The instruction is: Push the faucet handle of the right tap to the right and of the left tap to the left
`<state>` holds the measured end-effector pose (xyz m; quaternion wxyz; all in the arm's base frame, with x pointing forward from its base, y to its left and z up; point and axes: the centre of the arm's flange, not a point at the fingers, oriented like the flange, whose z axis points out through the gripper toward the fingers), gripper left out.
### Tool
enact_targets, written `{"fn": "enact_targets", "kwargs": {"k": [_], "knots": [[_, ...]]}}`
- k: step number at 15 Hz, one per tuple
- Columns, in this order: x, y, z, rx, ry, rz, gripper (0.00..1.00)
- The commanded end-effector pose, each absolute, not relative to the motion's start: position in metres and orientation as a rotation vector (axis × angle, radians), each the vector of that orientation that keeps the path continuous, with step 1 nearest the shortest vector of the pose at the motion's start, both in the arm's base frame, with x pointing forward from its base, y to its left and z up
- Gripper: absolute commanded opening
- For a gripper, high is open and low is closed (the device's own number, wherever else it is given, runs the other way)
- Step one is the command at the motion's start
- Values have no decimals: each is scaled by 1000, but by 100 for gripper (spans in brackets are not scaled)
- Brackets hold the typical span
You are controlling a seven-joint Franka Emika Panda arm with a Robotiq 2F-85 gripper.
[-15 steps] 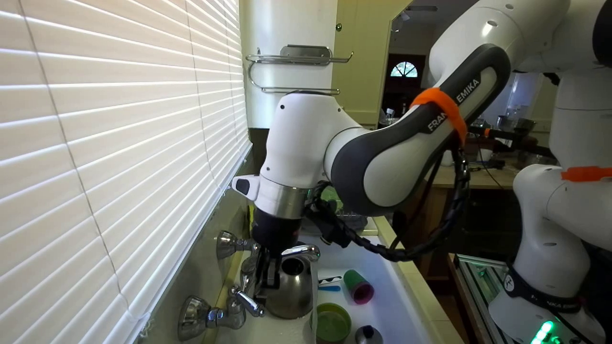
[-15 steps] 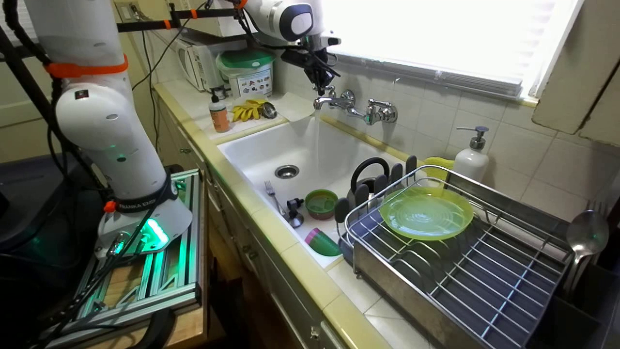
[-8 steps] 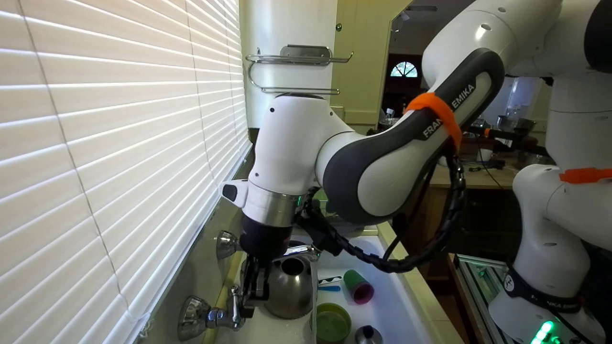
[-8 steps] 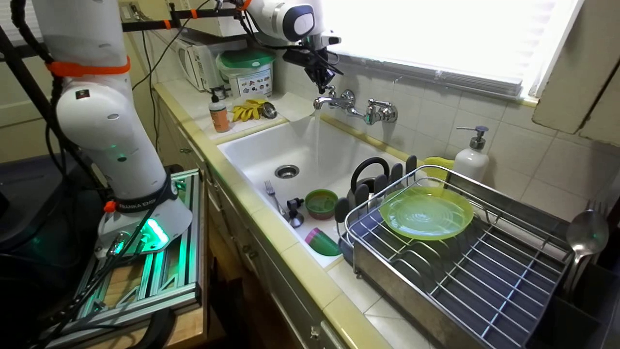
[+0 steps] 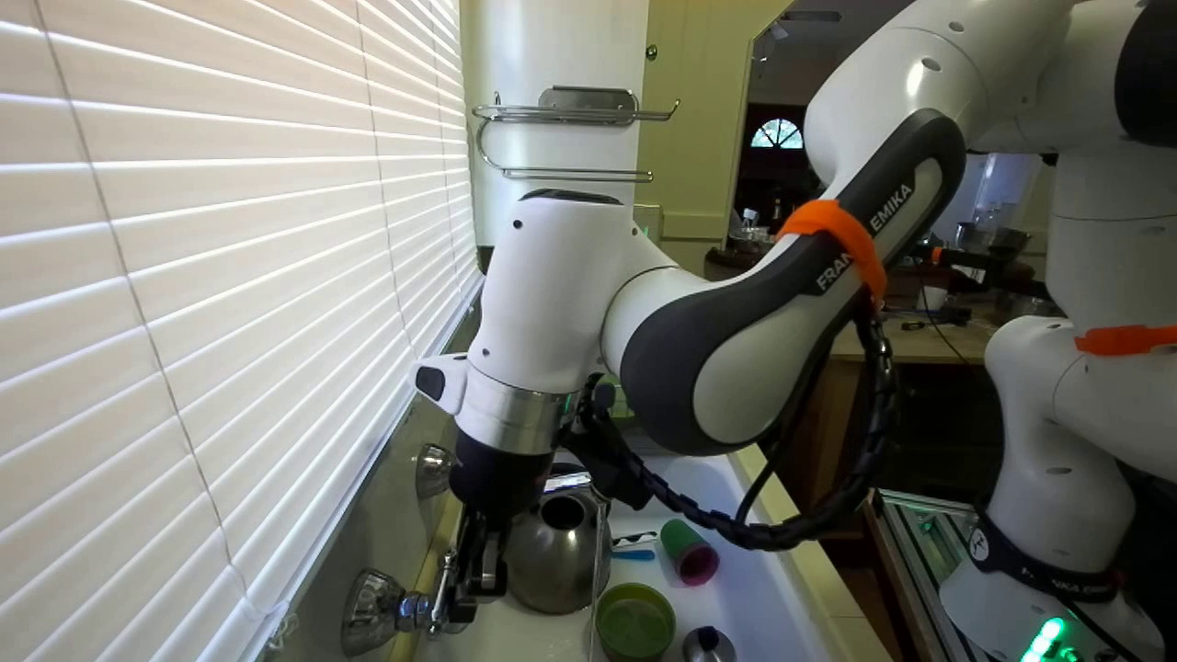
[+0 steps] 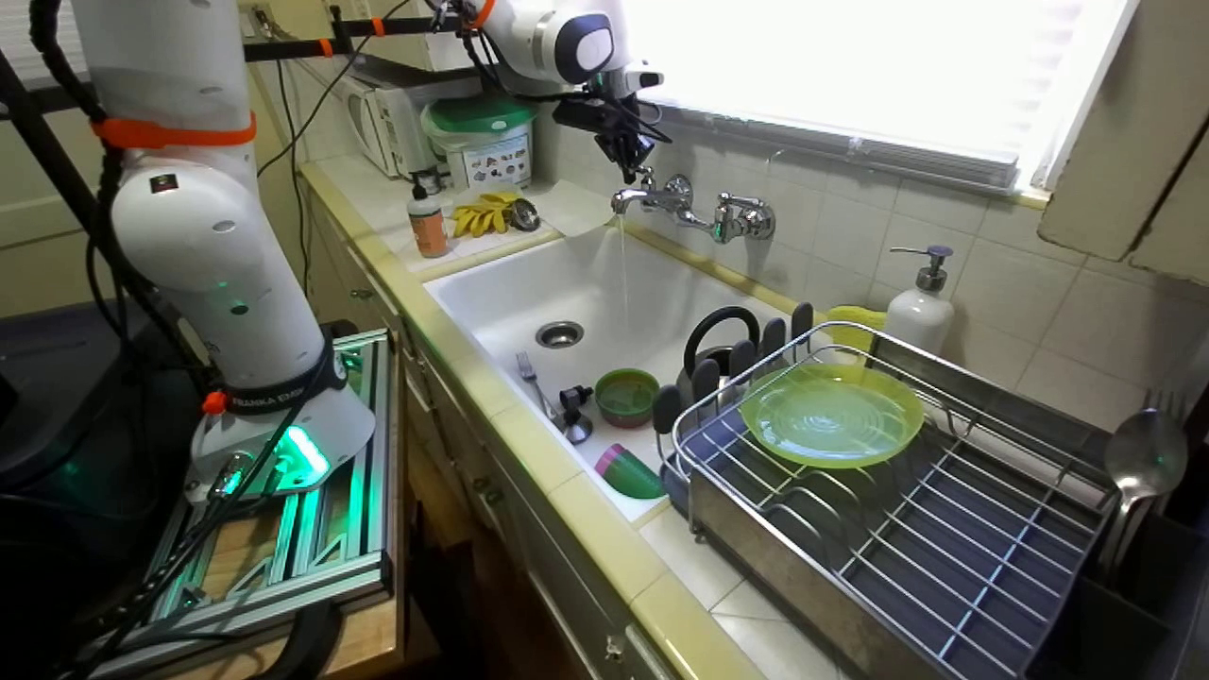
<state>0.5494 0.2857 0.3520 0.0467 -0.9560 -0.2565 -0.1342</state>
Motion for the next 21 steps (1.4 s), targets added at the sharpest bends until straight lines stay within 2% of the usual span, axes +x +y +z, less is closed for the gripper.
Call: {"fn": "enact_targets", "kwargs": {"k": [1, 10, 17, 19, 21], "knots": [[564, 297, 355, -2903, -737, -616, 0], [558, 296, 357, -2943, -396, -723, 0], [507, 296, 394, -2763, -541, -301, 0], [488, 292, 415, -2737, -586, -139, 28], [469, 276, 436, -2763, -635, 7, 40]]}}
